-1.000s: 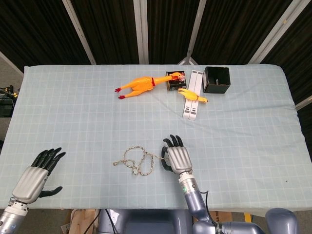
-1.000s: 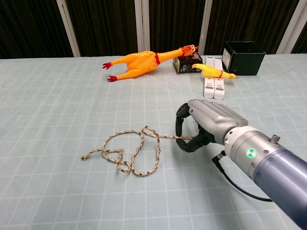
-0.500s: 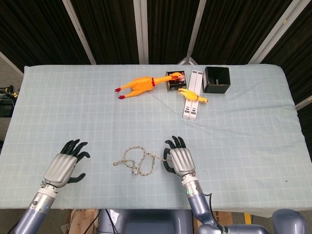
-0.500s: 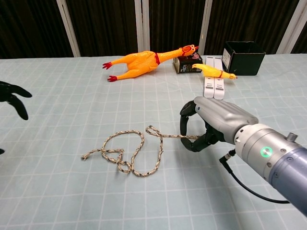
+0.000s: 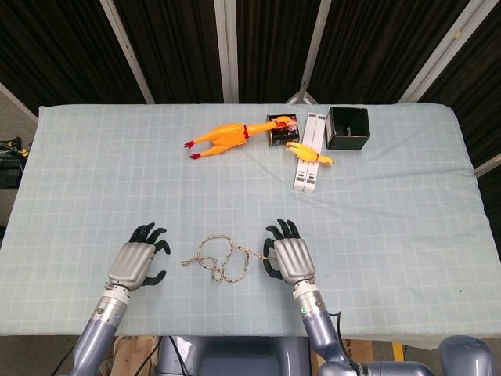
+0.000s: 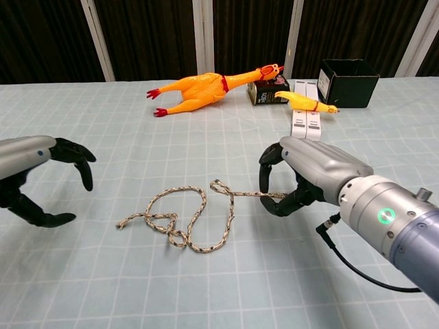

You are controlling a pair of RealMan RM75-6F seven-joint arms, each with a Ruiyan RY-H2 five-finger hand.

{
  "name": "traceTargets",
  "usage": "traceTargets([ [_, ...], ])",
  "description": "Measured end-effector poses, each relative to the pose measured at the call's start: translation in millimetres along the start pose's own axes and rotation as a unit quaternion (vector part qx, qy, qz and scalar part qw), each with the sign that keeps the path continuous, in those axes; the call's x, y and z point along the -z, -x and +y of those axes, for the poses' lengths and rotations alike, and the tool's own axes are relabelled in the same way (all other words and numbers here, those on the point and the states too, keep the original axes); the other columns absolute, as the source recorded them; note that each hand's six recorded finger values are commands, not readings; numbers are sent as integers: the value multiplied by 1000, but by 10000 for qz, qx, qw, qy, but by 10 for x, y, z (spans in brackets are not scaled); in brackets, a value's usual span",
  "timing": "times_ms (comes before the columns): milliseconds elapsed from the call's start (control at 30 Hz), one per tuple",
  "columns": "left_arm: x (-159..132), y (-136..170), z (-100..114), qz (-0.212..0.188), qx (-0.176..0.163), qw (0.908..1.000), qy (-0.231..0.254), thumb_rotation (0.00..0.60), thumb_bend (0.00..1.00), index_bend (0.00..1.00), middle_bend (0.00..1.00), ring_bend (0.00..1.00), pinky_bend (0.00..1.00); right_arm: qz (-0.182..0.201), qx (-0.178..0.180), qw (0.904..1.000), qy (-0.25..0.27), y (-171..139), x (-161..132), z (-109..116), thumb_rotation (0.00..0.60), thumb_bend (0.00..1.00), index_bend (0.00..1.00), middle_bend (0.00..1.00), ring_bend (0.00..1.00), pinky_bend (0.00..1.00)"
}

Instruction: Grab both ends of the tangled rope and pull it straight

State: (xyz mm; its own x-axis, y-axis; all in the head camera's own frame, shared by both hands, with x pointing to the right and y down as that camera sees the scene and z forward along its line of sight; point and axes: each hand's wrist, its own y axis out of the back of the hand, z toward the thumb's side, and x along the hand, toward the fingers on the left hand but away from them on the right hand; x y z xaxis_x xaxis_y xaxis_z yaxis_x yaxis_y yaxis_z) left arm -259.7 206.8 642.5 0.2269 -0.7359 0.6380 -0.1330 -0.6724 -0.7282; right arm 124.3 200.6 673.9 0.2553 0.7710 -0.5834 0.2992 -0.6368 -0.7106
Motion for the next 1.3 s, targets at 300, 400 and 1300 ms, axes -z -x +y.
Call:
traceTargets([
  [300, -159, -173, -130, 152, -41, 9999, 19, 600, 396, 446, 138, 6, 10, -40, 1, 10000, 30, 17, 29, 7, 600, 455, 648, 229, 0, 0],
  [400, -170, -213, -173, 238, -18, 9997, 41, 600, 397, 451, 141, 6, 9, -57, -13, 10000, 44, 18, 45, 1, 600, 456, 648, 229, 0, 0],
  [1300, -378, -407, -459, 452, 133, 9989, 19, 600, 481, 496, 165, 15, 10, -101, -25, 9999, 60, 40, 132, 15, 600, 455, 648, 229, 0, 0],
])
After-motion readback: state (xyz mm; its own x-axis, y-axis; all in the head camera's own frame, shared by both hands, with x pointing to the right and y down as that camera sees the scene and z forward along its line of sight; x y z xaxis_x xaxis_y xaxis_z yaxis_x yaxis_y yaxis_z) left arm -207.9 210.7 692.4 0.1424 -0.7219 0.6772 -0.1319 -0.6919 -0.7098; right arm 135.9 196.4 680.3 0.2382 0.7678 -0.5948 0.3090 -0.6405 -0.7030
